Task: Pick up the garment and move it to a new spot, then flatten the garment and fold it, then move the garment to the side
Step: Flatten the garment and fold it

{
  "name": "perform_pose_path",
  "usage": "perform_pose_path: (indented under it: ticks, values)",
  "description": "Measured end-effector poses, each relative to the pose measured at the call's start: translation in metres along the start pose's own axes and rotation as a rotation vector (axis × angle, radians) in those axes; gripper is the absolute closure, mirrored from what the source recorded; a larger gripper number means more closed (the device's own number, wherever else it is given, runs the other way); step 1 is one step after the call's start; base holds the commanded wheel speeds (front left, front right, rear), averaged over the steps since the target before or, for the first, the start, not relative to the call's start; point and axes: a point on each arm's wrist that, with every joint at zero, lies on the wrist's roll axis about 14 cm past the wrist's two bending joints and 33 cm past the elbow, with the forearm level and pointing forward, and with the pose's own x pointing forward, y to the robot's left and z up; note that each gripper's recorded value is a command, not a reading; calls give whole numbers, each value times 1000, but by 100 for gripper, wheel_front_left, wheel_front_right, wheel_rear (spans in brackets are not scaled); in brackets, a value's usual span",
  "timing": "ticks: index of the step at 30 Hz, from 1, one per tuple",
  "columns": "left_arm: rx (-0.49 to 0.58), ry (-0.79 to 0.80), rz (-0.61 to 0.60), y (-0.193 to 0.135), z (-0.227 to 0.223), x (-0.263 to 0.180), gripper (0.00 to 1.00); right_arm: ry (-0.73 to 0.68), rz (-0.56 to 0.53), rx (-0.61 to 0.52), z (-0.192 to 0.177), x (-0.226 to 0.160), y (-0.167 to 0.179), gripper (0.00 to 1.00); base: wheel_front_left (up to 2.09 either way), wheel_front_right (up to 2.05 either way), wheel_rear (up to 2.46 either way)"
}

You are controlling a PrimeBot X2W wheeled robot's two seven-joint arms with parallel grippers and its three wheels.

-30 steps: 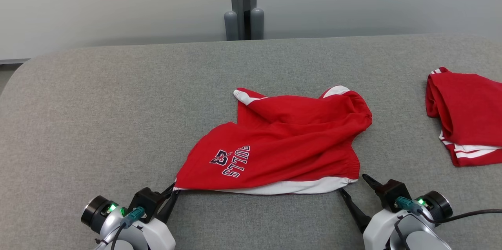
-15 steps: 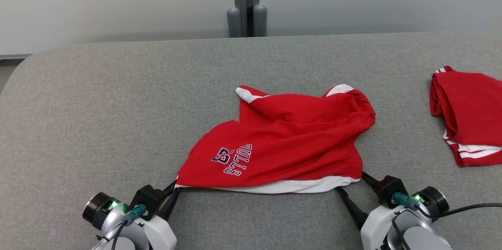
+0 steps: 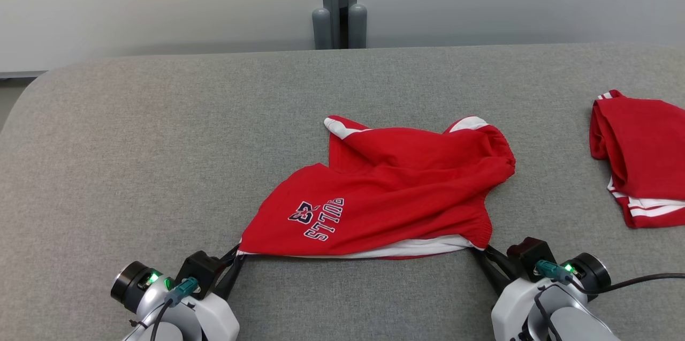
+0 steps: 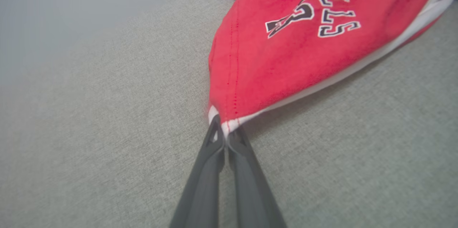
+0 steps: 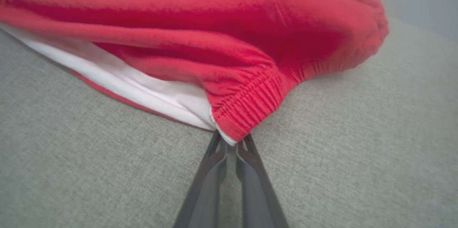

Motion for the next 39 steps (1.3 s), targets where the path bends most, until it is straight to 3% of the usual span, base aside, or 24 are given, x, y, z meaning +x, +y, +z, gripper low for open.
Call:
perform_pose_path:
  ticks: [10,19,30,39]
  values:
    - [6,-17,9,0,6,-6,100,-47,-15,65,11,-10,2,100,0,0,0]
    - [-29,-72,11,-8,20,-16,100,-73,94,153,21,-31,26,100,0,0,0]
    - [-141,-239,20,-2,76,-16,100,-219,128,334,100,-49,-3,100,0,0,0]
    - [-321,-421,40,19,142,-17,100,-363,223,616,179,-69,-10,100,0,0,0]
